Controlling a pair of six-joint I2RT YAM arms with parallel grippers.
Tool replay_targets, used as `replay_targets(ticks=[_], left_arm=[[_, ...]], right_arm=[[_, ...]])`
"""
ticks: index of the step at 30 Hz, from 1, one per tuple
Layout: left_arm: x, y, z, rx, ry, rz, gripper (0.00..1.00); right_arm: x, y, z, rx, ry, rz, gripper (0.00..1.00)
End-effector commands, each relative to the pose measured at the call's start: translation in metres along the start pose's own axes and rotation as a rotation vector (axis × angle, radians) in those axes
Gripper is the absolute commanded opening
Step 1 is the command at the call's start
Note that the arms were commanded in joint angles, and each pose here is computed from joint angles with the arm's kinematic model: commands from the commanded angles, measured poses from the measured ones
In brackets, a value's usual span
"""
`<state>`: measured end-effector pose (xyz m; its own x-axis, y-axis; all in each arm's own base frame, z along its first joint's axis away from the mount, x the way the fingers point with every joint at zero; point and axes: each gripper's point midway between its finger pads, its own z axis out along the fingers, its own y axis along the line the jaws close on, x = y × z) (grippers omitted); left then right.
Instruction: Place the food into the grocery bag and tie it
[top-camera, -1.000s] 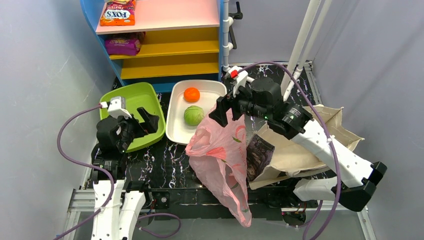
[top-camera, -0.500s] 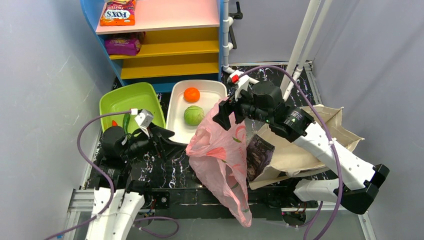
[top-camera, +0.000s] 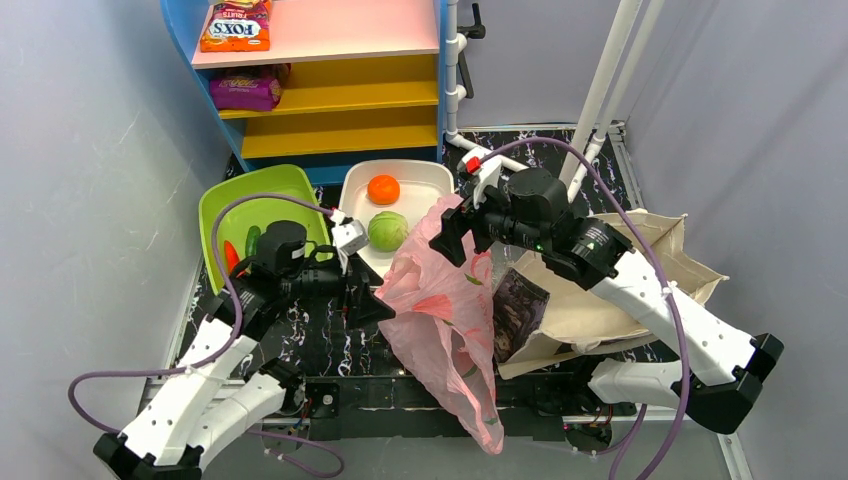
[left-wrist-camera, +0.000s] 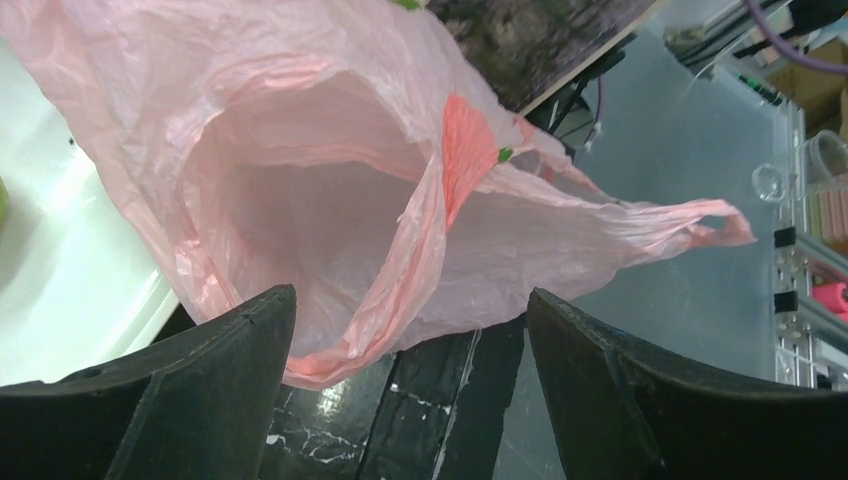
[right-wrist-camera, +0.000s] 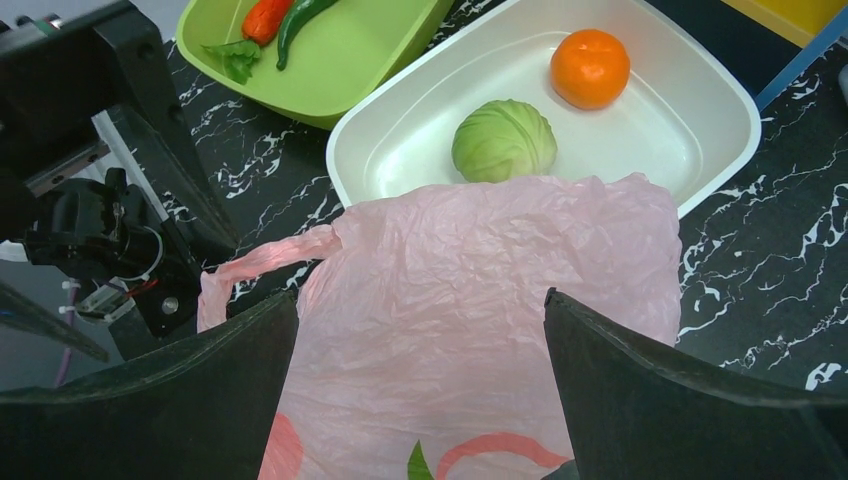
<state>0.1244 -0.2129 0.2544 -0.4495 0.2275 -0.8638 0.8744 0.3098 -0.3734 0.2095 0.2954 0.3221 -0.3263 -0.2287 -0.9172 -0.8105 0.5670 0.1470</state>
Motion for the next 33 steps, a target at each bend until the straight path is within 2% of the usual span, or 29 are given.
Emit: replay_targets(ticks=[1, 14, 20, 24, 29, 31, 33], left_arm=[[0.007, 0.003, 0.001, -0.033, 0.063, 0.047, 0.83], [0.033, 0.016, 0.023, -0.065, 0.195, 0.055, 0.8], [0.038, 0.016, 0.023, -0.07, 0.206, 0.062, 0.7], [0.038, 0.012, 0.021, -0.072, 0.191, 0.076, 0.54], [0.032, 0.002, 0.017, -0.044, 0.165, 0.076, 0.11], [0.025, -0.004, 0.015, -0.033, 0.144, 0.066, 0.03], [0.013, -0.007, 0.012, -0.053, 0.11, 0.042, 0.0]], right_arm=[[-0.011, 0.001, -0.009, 0.0, -0.05, -0.033, 1.0], [-0.008, 0.01, -0.013, -0.051, -0.074, -0.05, 1.0], [-0.008, 0.01, -0.016, -0.051, -0.079, -0.051, 1.0], [-0.009, 0.011, -0.017, -0.058, -0.084, -0.052, 1.0], [-0.008, 0.013, -0.019, -0.067, -0.083, -0.047, 1.0], [-0.007, 0.014, -0.021, -0.071, -0.081, -0.044, 1.0], [-0.006, 0.016, -0.023, -0.081, -0.081, -0.041, 1.0]])
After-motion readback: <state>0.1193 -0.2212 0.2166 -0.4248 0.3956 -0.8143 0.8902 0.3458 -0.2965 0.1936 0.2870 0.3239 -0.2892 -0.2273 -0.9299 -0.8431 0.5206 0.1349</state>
